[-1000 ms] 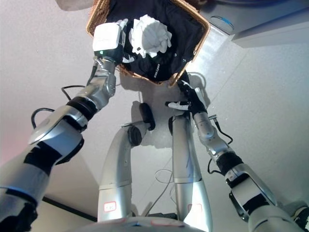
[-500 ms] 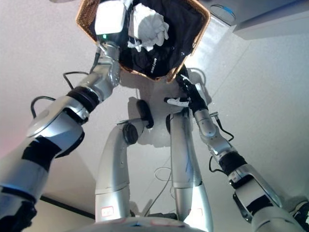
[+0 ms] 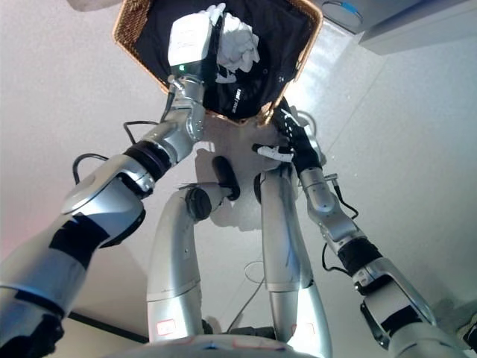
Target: Put the clothes in the basket into the washing machine.
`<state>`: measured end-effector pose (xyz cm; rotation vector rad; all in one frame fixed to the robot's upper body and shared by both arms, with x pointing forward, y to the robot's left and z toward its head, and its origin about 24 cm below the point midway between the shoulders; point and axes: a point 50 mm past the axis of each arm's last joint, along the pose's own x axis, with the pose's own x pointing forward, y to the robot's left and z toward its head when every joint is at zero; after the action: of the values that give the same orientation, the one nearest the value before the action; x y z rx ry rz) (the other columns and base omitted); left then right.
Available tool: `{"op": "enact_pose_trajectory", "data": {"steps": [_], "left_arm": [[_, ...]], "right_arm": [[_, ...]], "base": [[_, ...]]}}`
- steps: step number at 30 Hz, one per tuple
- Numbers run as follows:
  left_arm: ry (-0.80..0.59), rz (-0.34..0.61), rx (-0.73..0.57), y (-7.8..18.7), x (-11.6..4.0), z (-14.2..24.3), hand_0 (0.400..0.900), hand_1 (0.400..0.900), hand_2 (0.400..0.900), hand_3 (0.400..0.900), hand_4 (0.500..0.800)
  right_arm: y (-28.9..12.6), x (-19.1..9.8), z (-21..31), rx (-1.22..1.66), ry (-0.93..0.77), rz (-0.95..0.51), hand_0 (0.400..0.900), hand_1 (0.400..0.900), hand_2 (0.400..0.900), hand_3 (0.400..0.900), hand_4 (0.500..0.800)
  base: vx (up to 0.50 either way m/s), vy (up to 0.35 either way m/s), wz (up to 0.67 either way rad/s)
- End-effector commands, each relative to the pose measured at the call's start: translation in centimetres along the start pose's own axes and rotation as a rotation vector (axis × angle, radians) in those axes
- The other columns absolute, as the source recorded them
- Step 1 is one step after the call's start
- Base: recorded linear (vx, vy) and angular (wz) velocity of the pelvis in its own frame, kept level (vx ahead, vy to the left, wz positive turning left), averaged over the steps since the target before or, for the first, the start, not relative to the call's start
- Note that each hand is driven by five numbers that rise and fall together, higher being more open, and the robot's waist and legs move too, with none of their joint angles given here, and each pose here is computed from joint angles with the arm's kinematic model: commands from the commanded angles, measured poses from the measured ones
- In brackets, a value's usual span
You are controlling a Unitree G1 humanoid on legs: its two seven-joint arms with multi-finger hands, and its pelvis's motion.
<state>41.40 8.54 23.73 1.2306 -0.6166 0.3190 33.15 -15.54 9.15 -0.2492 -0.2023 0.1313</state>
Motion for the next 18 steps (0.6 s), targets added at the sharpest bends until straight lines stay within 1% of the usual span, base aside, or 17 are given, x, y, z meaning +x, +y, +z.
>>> {"op": "enact_pose_trajectory", "data": {"steps": [1,2,3,4,10,18], "left_arm": [[0.058,0.065,0.012,1.6,0.9,-1.7,0.78,0.78,0.78,0.78,0.728],[0.07,0.059,0.009,1.5,0.8,-2.0,0.59,0.59,0.59,0.59,0.614],[0.076,0.058,0.011,1.6,0.8,-2.2,0.429,0.429,0.429,0.429,0.518],[0.079,0.057,0.018,1.7,0.9,-2.4,0.4,0.4,0.4,0.4,0.5],[0.093,0.049,0.019,1.7,0.7,-3.2,0.4,0.4,0.4,0.4,0.5],[0.104,0.012,-0.012,0.8,-0.2,-3.8,0.4,0.4,0.4,0.4,0.5]], "right_arm": [[0.3,-2.3,-0.2,0.026,-0.032,0.03,0.9,0.9,0.9,0.9,0.8],[0.1,-2.3,-0.2,0.029,-0.034,0.026,0.9,0.9,0.9,0.9,0.8],[0.0,-2.3,-0.2,0.03,-0.034,0.022,0.9,0.9,0.9,0.9,0.8],[0.0,-2.3,-0.2,0.033,-0.033,0.022,0.9,0.9,0.9,0.9,0.8],[0.0,-2.4,-0.3,0.03,-0.031,0.025,0.9,0.9,0.9,0.9,0.8],[0.5,-2.1,-0.5,0.021,-0.026,0.036,0.9,0.9,0.9,0.9,0.8]], "base": [[-0.024,-0.017,-0.03],[0.0,0.0,0.0],[0.0,0.0,0.0],[0.0,0.0,0.0],[0.0,0.0,0.0],[0.022,-0.003,0.04]]}}
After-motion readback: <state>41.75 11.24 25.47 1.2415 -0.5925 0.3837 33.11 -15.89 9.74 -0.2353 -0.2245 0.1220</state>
